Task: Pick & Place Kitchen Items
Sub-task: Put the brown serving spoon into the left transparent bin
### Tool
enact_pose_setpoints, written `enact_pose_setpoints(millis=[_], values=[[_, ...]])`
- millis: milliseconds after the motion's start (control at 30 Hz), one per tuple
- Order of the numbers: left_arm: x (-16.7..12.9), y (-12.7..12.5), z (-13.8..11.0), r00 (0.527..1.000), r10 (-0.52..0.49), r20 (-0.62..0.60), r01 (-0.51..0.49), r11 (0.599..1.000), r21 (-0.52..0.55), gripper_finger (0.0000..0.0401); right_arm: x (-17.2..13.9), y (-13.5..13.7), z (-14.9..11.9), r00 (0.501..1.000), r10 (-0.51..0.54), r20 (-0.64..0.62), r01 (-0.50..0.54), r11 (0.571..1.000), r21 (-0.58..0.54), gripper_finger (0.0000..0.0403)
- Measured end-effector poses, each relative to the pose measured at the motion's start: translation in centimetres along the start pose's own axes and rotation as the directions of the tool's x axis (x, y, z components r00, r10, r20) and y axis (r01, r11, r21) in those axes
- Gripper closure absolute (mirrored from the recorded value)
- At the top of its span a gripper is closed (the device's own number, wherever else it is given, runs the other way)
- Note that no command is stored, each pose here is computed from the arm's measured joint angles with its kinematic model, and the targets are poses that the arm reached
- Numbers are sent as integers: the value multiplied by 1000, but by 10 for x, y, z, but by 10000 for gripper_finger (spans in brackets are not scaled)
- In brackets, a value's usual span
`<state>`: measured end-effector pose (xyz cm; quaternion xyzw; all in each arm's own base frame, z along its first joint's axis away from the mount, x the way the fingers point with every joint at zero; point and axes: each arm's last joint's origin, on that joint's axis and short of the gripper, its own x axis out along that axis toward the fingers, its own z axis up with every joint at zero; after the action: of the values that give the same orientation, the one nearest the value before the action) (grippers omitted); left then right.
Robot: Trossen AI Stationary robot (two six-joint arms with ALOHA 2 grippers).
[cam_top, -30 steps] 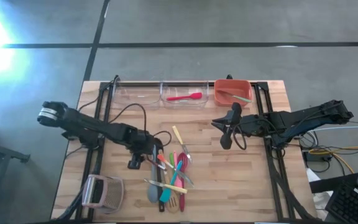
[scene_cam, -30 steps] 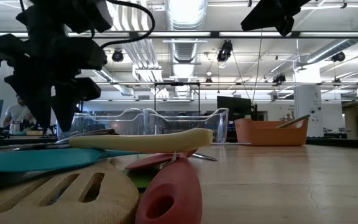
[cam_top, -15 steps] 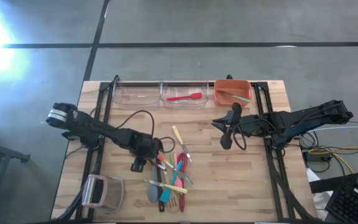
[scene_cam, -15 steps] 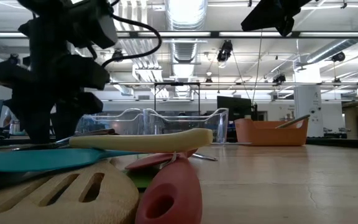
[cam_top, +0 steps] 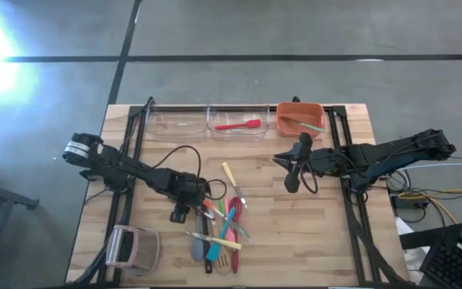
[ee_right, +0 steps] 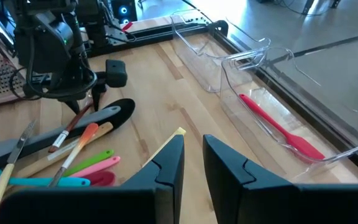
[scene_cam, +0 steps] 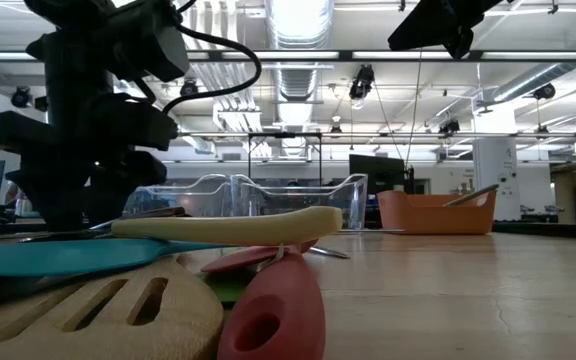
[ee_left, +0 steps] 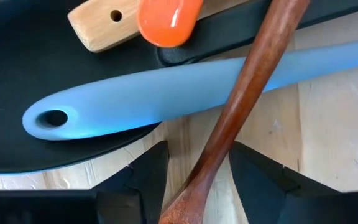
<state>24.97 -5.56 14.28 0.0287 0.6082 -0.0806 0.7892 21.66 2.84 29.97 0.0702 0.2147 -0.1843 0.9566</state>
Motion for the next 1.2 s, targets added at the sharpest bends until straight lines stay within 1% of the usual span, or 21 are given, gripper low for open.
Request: enact_pose_setpoints(millis=[133, 300, 333, 700, 800, 867, 967, 1067, 1200], values=[[0, 1, 0, 1000, 10, 5, -10, 1000, -1, 274, 0, 0, 0, 1000, 0, 0, 0, 1000, 0, 351], [0, 1, 1, 1000, 11, 12, -11, 1000, 2, 357, 0, 0, 0, 1000, 0, 0, 0, 1000, 0, 351], [0, 1, 1, 1000, 8, 12, -8, 1000, 2, 361, 0, 0, 0, 1000, 0, 0, 0, 1000, 0, 351], [-1, 0, 1, 1000, -30, 11, 29, 1000, 11, 361, 0, 0, 0, 1000, 0, 0, 0, 1000, -11, 351], [-7, -1, -1, 998, -60, 14, 60, 998, 11, 361, 0, 0, 0, 1000, 0, 0, 0, 1000, -11, 351], [-14, -3, -6, 996, -86, -13, 86, 996, 11, 361, 0, 0, 0, 1000, 0, 0, 0, 1000, -11, 351], [-31, -4, -4, 993, -104, 52, 103, 995, 17, 361, 0, 0, 0, 1000, 0, -1, 0, 1000, -17, 351], [-46, -4, -7, 990, -105, 98, 103, 994, 18, 361, 0, 0, 0, 1000, 0, 0, 0, 1000, -19, 351], [-66, -2, -9, 977, -91, 192, 89, 996, 19, 361, 0, 0, 0, 1000, -1, 0, 1, 1000, -19, 351]])
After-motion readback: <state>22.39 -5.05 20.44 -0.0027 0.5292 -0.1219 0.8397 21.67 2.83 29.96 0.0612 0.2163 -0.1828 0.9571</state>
